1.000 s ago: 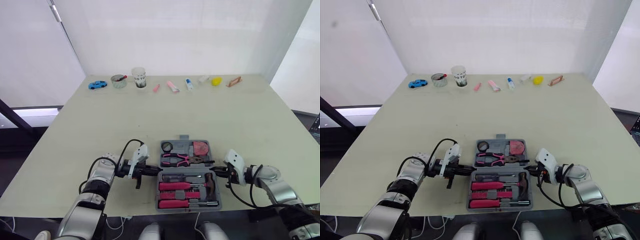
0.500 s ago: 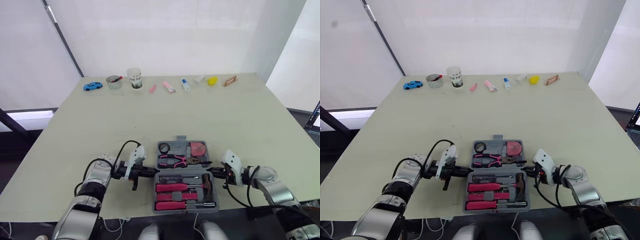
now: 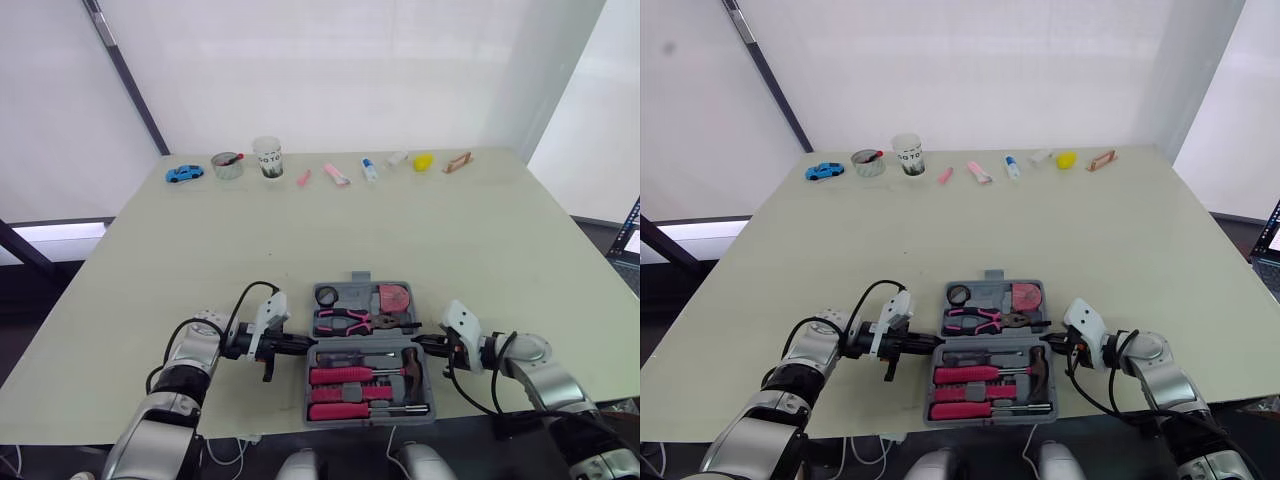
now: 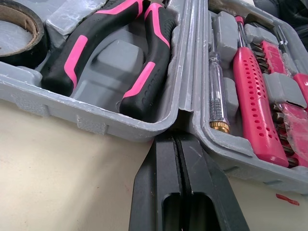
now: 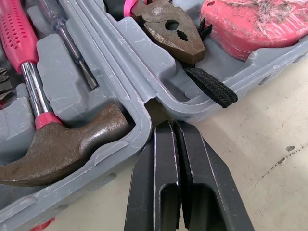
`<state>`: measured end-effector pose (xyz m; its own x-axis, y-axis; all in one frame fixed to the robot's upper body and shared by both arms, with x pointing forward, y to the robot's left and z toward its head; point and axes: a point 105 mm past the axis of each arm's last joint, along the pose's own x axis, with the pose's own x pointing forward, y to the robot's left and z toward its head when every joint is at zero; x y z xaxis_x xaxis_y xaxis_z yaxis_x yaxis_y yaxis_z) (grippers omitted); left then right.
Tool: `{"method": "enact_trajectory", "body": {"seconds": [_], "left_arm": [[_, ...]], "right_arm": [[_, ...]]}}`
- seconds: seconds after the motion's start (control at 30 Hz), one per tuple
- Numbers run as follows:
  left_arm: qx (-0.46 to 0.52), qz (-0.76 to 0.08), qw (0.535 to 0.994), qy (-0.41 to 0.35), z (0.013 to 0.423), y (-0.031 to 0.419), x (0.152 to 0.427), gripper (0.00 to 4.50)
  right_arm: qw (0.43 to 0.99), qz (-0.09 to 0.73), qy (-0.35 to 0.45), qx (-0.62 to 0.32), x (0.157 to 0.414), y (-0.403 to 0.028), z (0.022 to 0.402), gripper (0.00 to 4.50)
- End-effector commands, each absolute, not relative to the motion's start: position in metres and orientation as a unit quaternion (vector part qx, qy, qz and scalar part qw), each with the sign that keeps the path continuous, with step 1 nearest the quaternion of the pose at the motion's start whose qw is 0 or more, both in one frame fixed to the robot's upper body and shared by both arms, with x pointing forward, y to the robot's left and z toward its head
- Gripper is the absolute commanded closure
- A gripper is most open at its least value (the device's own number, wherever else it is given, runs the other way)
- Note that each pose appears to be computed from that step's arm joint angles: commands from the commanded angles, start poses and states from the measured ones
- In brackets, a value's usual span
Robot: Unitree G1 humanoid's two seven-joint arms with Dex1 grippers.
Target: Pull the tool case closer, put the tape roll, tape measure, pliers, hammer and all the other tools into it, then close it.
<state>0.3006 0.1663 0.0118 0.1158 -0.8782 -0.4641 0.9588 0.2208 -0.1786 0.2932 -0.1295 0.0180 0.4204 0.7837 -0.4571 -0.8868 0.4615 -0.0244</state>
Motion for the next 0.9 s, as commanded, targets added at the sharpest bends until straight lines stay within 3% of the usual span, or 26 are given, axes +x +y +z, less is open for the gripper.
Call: {"method": "enact_trajectory", "body": {"seconds": [0.03,0.5,0.7,0.73,0.83,0.87,0.9], "left_arm": [[0.084,-0.602,0.734,0.305,-0.018,0.175,0.285,4.50],[0.079,-0.544,0.790,0.271,0.002,0.206,0.299,4.50],[0.055,-0.528,0.821,0.210,0.033,0.217,0.301,4.50],[0.055,-0.526,0.824,0.201,0.038,0.219,0.299,4.50],[0.054,-0.531,0.827,0.177,0.052,0.221,0.293,4.50],[0.054,-0.537,0.825,0.167,0.058,0.219,0.290,4.50],[0.053,-0.540,0.824,0.160,0.061,0.218,0.289,4.50]], "right_arm": [[0.833,0.501,0.180,-0.147,0.293,-0.132,0.021,4.41],[0.883,0.422,0.154,-0.134,0.299,-0.182,0.034,4.41],[0.911,0.385,0.125,-0.086,0.306,-0.202,0.054,4.41],[0.914,0.382,0.119,-0.073,0.308,-0.203,0.059,4.04],[0.917,0.383,0.104,-0.035,0.314,-0.202,0.071,3.57],[0.917,0.385,0.098,-0.021,0.317,-0.199,0.076,2.94],[0.917,0.387,0.095,-0.012,0.319,-0.198,0.079,2.72]]}}
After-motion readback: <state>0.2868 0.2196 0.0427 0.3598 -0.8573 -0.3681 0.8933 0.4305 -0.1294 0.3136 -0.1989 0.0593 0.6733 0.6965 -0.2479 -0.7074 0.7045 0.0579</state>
